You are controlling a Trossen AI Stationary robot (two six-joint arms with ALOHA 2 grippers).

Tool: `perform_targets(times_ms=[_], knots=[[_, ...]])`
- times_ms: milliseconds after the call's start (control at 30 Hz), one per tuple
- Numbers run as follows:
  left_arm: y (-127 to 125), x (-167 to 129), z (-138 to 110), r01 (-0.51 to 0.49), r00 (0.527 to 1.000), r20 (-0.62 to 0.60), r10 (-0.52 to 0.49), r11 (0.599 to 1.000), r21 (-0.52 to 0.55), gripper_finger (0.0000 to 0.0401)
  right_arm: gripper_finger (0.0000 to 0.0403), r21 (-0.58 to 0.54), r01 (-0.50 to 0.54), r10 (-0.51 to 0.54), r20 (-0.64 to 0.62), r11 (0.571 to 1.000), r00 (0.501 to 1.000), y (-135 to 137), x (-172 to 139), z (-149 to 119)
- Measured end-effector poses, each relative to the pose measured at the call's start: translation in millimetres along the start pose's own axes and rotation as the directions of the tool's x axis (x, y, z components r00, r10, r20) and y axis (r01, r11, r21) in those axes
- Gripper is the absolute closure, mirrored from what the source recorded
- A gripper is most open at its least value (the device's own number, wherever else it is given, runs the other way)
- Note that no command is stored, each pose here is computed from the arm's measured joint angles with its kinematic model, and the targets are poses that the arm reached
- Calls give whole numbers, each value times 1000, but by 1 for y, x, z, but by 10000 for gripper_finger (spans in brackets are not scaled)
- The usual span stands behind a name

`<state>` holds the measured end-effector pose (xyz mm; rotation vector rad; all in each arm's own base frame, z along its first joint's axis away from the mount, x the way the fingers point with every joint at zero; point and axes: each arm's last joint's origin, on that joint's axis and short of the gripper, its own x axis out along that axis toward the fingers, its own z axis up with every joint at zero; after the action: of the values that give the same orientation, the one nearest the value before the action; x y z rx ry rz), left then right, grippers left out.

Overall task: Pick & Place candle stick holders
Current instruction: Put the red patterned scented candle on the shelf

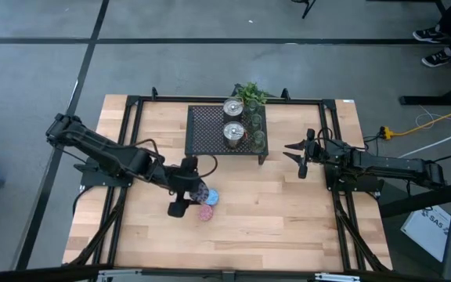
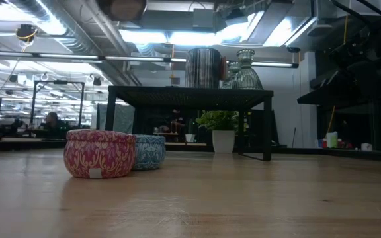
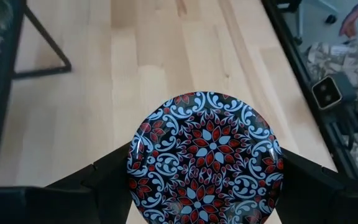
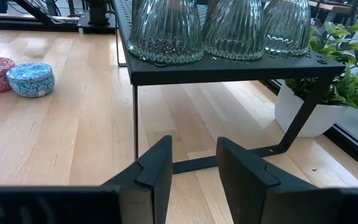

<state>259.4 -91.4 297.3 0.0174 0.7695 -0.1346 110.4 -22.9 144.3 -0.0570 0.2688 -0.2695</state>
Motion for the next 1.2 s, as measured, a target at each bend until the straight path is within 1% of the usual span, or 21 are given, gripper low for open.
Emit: perform_targets(times_ms=[200,333,433,533,700,800,967,1100,1200], knots=[[12,-10,13,-33,999,10,33,999,-15,107,275,0,0,0,0,1000,1000,0,0,0],[26,-10,17,-69,998,14,69,998,10,107,275,0,0,0,0,1000,1000,0,0,0],[41,-10,19,-89,996,18,88,996,31,107,275,0,0,0,0,1000,1000,0,0,0],[57,-10,20,-99,995,9,99,995,27,107,275,0,0,0,0,1000,1000,0,0,0],[90,-12,15,-169,985,-40,170,985,14,107,275,0,0,0,0,1000,1000,0,0,0],[109,-15,13,-218,975,-47,217,976,-5,107,275,0,0,0,0,1000,1000,0,0,0],[139,-20,9,-297,954,-64,292,951,-81,107,275,0,0,0,0,1000,1000,0,0,0],[162,-24,3,-358,933,-89,349,923,-140,107,275,0,0,0,0,1000,1000,0,0,0],[178,-28,-2,-407,913,-116,392,893,-190,106,275,0,0,0,0,1000,1000,0,0,0]])
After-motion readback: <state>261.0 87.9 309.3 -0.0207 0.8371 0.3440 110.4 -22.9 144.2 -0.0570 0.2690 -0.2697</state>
